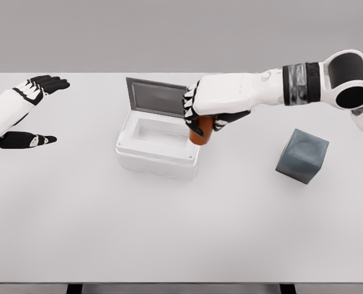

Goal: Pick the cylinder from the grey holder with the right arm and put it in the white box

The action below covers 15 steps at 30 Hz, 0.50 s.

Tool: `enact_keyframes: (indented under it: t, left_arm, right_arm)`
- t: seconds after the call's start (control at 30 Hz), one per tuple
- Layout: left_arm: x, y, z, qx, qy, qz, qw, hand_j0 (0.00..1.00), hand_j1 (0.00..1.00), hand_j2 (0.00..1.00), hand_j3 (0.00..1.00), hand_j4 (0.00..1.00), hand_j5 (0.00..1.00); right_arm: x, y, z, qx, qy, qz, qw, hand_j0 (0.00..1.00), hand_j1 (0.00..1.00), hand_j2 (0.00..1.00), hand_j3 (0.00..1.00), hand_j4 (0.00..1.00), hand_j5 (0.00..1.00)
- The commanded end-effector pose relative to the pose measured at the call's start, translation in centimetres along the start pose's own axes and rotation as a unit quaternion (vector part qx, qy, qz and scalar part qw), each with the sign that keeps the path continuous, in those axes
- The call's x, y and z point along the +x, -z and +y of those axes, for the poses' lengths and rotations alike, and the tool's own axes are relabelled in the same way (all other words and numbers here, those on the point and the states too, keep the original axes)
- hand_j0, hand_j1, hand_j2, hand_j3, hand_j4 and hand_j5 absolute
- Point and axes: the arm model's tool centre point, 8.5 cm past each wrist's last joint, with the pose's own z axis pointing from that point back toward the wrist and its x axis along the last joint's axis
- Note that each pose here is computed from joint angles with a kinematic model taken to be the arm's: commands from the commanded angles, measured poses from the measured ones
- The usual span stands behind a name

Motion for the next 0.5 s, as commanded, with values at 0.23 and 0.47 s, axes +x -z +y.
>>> enact_keyframes:
  t: [0.23, 0.47]
  left_arm:
    - [0.0, 0.0, 0.1, 0.002, -0.002, 0.000, 1.0000, 1.00, 1.00, 1.00, 1.00, 1.00, 1.00]
    - [0.0, 0.0, 0.1, 0.002, -0.002, 0.000, 1.0000, 1.00, 1.00, 1.00, 1.00, 1.00, 1.00]
  right_arm:
    - [-1.5, 1.7, 0.1, 0.005, 0.013, 0.007, 0.9999, 0.24, 0.24, 0.24, 0.24, 0.24, 0.24]
    - [-1.8, 3.2, -0.8, 0.001, 0.007, 0.006, 1.0000, 0.26, 0.26, 0.26, 0.26, 0.26, 0.26]
